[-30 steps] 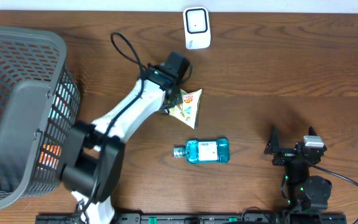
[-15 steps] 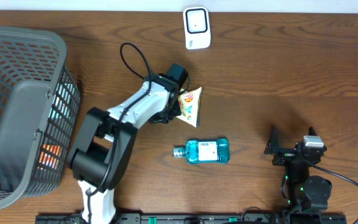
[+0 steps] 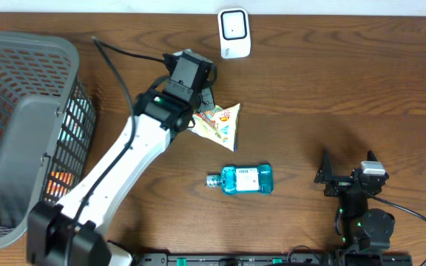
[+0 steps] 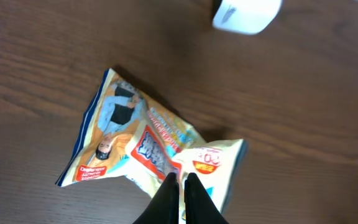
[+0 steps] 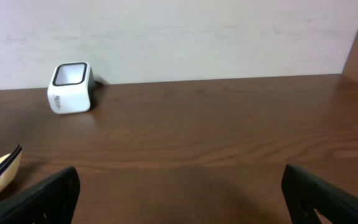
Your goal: Scan the item barcode
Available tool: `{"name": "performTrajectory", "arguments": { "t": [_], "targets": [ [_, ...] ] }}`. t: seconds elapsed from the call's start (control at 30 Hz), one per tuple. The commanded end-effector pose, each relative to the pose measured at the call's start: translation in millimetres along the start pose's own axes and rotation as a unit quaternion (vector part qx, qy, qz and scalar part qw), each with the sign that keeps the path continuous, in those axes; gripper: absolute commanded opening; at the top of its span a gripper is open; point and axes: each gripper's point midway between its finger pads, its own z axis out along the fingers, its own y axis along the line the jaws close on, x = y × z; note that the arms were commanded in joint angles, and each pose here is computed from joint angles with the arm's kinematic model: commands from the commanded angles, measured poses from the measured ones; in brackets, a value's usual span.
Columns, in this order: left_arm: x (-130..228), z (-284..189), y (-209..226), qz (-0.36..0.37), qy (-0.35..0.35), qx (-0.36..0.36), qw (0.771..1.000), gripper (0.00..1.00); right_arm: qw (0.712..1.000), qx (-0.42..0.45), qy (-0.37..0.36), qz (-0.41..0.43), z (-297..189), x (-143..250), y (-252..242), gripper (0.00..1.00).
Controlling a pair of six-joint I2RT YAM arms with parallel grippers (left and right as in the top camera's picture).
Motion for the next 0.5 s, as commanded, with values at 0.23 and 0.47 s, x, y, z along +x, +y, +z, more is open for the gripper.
{"name": "performTrajectory", "arguments": {
  "t": [0.23,0.47],
  "targets": [
    [65.6,106.9,37.7,0.008,0.109,-0.101,0.989,0.07,1.000,0.004,0.000,-0.006,-0.2,0.4,-1.3,0.99],
    [138.4,156.5,60.9,-0.002,0.225,-0.133,0.965,0.07,1.000,0.004,0.000,-0.006,-0.2,0.4,-1.3,0.99]
  ]
}}
